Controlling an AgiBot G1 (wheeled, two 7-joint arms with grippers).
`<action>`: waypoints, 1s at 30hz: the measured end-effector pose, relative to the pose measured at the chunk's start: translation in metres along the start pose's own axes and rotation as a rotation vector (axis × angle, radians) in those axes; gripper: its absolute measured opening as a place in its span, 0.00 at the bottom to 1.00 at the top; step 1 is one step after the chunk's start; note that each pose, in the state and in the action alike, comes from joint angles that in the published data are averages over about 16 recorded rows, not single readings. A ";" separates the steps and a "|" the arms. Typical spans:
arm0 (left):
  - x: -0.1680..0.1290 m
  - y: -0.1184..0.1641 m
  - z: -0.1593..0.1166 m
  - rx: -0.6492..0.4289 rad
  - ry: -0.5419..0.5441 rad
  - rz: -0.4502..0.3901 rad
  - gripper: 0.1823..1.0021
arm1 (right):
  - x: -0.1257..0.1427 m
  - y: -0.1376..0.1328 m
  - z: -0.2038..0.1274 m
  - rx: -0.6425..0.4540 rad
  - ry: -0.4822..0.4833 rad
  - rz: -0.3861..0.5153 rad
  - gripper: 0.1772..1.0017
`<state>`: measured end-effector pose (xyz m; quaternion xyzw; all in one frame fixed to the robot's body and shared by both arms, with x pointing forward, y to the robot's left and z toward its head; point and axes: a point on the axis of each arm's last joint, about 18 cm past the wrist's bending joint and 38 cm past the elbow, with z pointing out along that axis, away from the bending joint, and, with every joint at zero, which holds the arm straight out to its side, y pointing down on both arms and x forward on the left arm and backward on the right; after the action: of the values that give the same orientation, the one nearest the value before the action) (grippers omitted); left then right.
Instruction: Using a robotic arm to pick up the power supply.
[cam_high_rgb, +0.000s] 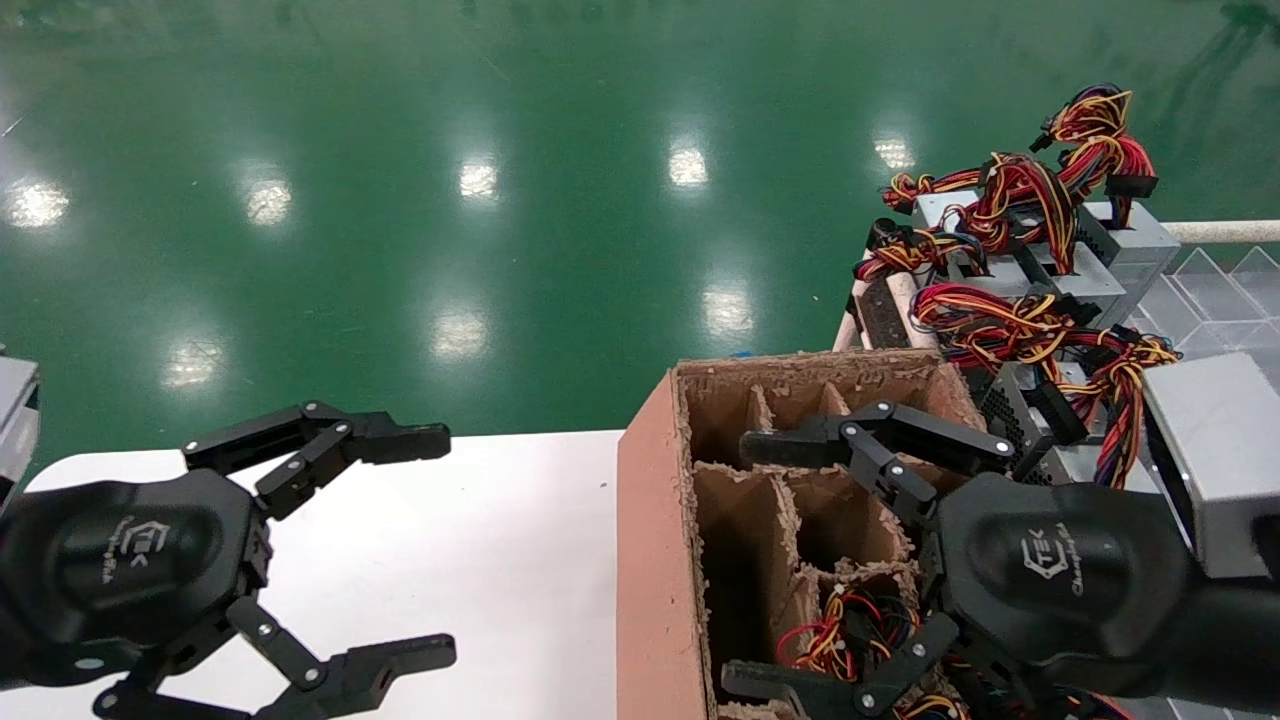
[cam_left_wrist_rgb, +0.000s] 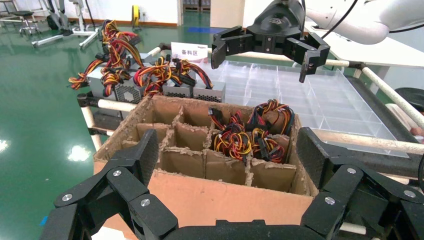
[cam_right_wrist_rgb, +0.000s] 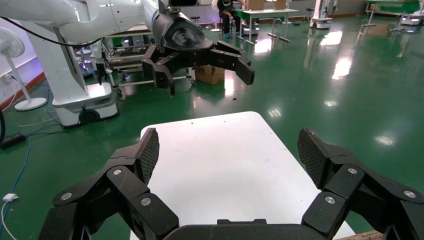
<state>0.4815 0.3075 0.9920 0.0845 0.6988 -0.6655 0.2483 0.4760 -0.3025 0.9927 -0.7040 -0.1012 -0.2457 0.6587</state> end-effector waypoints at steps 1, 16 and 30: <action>0.000 0.000 0.000 0.000 0.000 0.000 1.00 | 0.000 0.000 0.000 0.000 0.000 0.000 1.00; 0.000 0.000 0.000 0.000 0.000 0.000 1.00 | 0.000 0.000 0.000 0.000 0.000 0.000 1.00; 0.000 0.000 0.000 0.000 0.000 0.000 1.00 | 0.004 0.006 -0.003 -0.060 0.021 0.002 1.00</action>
<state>0.4815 0.3075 0.9920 0.0845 0.6988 -0.6655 0.2483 0.4813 -0.3072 0.9888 -0.7208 -0.0862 -0.2552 0.6387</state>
